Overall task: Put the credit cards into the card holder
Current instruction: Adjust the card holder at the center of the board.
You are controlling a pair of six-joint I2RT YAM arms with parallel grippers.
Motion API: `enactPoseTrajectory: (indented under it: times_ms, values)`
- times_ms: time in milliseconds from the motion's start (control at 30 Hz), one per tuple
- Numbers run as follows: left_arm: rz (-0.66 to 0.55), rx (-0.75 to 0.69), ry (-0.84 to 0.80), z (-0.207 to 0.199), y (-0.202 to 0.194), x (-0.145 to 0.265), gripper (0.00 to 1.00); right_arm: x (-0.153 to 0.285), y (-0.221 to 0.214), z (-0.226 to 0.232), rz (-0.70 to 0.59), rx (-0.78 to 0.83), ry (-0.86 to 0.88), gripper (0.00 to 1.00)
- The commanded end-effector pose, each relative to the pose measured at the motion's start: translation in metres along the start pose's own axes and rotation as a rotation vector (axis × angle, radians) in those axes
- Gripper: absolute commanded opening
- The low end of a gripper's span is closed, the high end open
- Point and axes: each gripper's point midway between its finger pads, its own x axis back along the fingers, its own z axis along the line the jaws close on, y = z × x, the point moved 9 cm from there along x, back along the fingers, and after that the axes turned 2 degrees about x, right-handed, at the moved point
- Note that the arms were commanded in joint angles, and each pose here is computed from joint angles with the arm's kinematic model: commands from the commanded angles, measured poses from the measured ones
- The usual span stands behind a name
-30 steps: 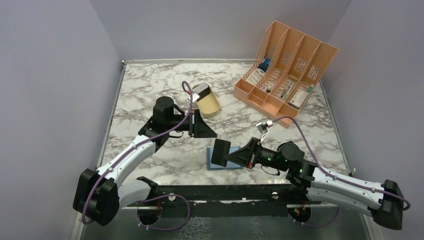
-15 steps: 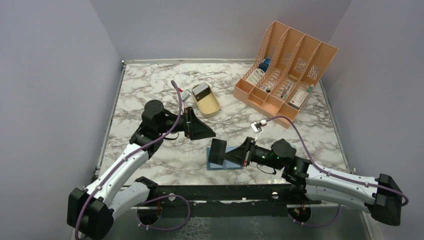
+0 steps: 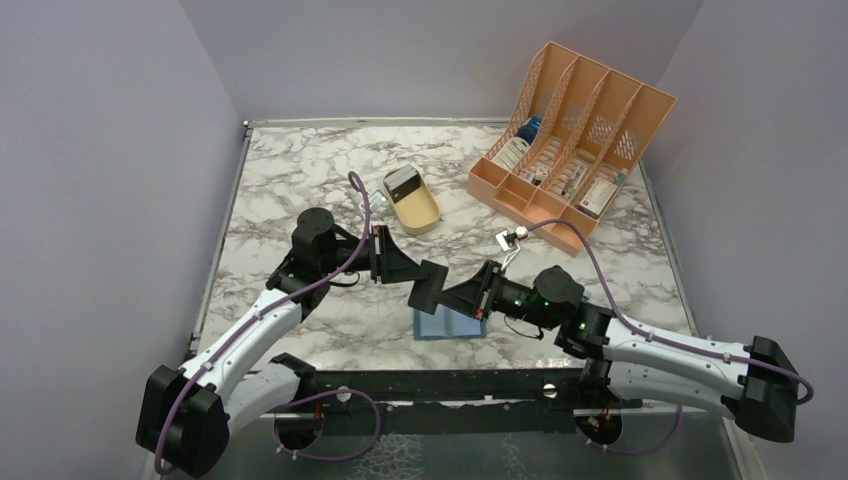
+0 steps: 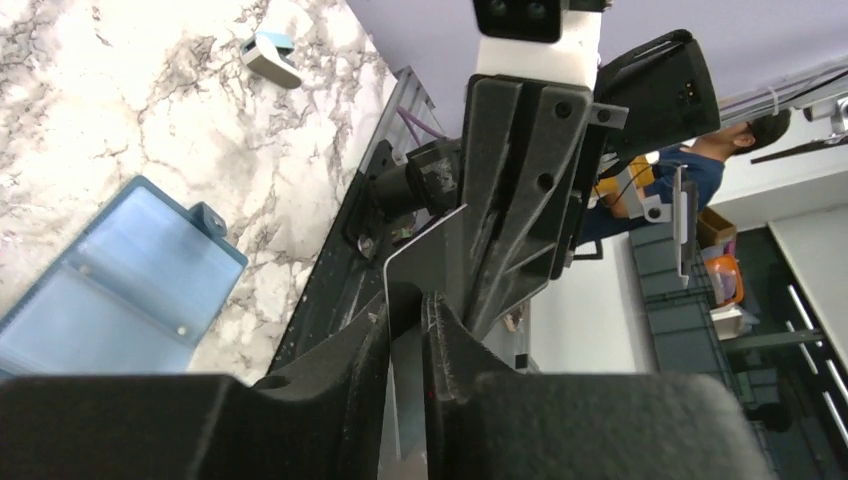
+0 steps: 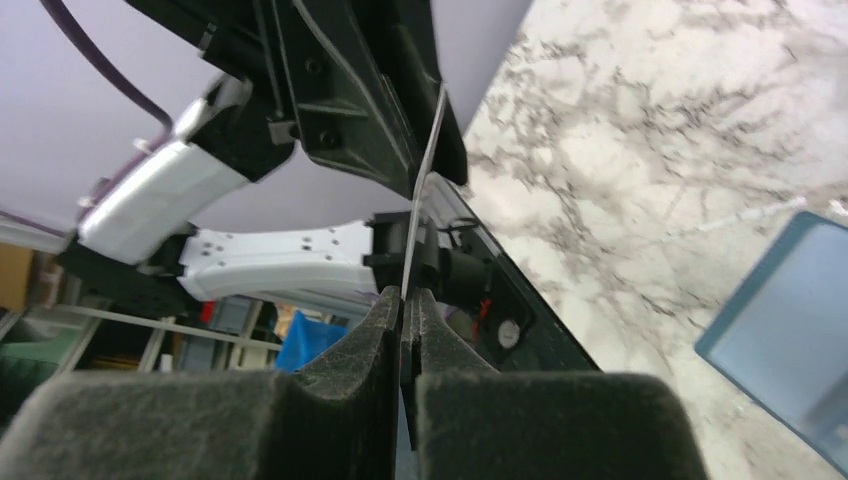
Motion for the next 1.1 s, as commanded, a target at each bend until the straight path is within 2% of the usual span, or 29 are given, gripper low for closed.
enactPoseTrajectory:
  times_ms: [0, 67, 167, 400, 667, 933, 1067]
  values:
    - [0.025, -0.014, -0.009, 0.009, -0.003, -0.002, 0.10, -0.005, 0.009, 0.015, -0.020, 0.050, 0.055, 0.04]
    - [0.036, -0.035, 0.008, 0.012, -0.002, -0.002, 0.06, -0.002, 0.009, 0.017, -0.022, 0.068, 0.072, 0.04]
    - [0.048, -0.046, 0.022, 0.014, 0.002, -0.002, 0.06, 0.005, 0.009, 0.016, -0.034, 0.072, 0.077, 0.04]
    - [0.045, -0.055, 0.020, 0.015, 0.010, -0.004, 0.17, 0.012, 0.005, 0.014, -0.021, 0.072, 0.098, 0.03]
    - [0.046, -0.050, 0.008, 0.014, 0.013, -0.005, 0.18, 0.016, -0.002, 0.010, -0.002, 0.072, 0.128, 0.01]
    - [0.044, -0.053, 0.005, 0.014, 0.015, -0.006, 0.01, 0.019, -0.010, 0.006, 0.052, 0.064, 0.148, 0.01]
    - [0.040, -0.056, -0.006, 0.011, 0.016, -0.005, 0.00, 0.023, -0.014, 0.001, 0.063, 0.047, 0.137, 0.01]
